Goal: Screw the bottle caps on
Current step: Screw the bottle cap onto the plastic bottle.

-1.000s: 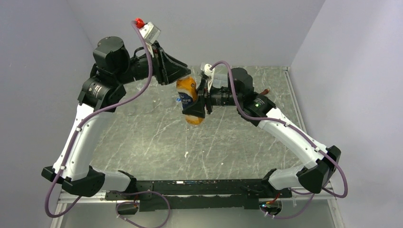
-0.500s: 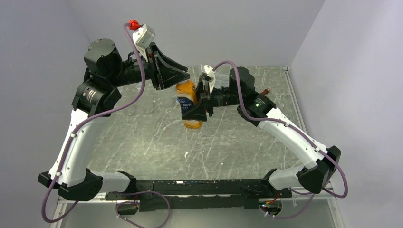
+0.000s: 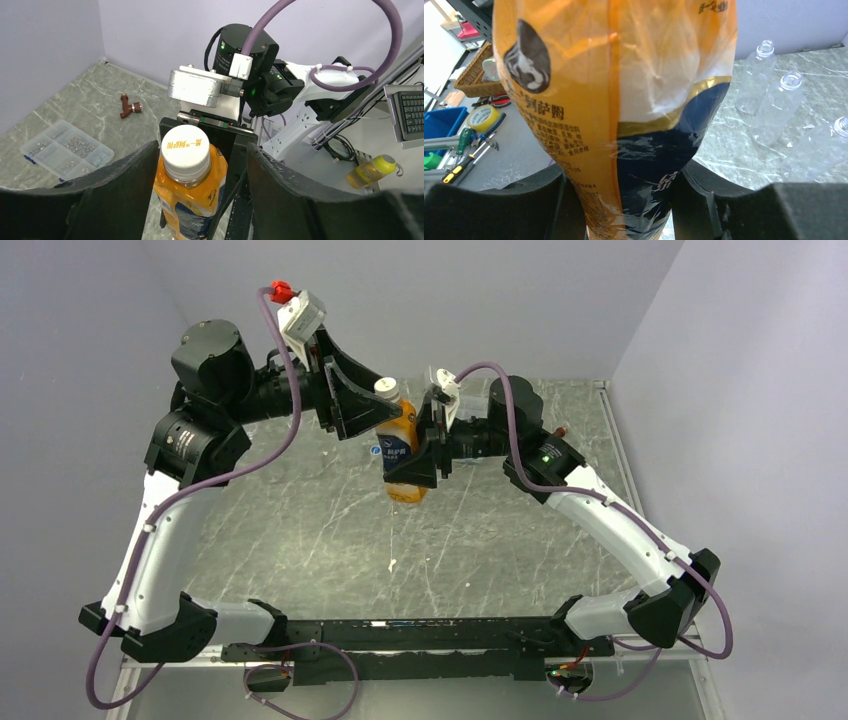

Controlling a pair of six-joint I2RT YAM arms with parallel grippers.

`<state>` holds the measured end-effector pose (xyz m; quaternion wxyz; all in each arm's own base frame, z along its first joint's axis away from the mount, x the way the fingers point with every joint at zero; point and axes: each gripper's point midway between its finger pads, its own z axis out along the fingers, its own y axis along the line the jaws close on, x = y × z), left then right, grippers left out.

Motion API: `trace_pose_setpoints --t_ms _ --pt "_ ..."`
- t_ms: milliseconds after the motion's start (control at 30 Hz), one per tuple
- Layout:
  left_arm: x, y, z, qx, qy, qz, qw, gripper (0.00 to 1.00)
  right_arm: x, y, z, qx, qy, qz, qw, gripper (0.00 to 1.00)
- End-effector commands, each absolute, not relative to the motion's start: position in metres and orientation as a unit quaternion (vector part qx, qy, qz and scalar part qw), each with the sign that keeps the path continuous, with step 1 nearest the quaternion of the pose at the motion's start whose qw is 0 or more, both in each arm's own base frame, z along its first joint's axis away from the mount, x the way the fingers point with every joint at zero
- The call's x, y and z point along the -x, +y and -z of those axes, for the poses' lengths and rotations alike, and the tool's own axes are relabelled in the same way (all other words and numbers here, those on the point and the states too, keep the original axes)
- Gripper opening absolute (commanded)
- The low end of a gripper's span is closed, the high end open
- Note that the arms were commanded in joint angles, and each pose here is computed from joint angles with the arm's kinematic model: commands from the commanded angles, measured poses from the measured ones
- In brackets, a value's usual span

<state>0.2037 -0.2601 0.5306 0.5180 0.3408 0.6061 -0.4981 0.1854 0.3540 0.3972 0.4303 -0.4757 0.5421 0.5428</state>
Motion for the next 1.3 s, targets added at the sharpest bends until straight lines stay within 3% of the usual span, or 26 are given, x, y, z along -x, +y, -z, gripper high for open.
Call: trace_pose_setpoints --t_ms 0,133,333,733,933,1267 --pt "-0.198 -0.254 -0.551 -0.339 0.589 0.491 0.545 0.73 -0.184 0.348 -0.434 0.484 0.497 -0.531 0.486 0.0" --pt "-0.203 -0.249 -0.551 -0.329 0.596 0.472 0.561 0.88 -0.188 0.347 -0.431 0.479 0.507 -0.521 0.492 0.0" --pt "-0.216 -0.23 -0.555 -0.277 0.61 0.427 0.607 0.88 -0.196 0.346 -0.427 0.467 0.522 -0.503 0.506 0.0" --pt "-0.207 -0.229 -0.567 -0.265 0.592 0.45 0.614 0.8 -0.221 0.348 -0.423 0.42 0.567 -0.439 0.557 0.0" --pt "-0.235 -0.223 -0.56 -0.211 0.625 0.42 0.623 0.64 -0.228 0.35 -0.427 0.397 0.575 -0.419 0.58 0.0" --pt "-0.238 -0.224 -0.563 -0.201 0.619 0.427 0.628 0.6 -0.241 0.355 -0.422 0.373 0.595 -0.393 0.594 0.0"
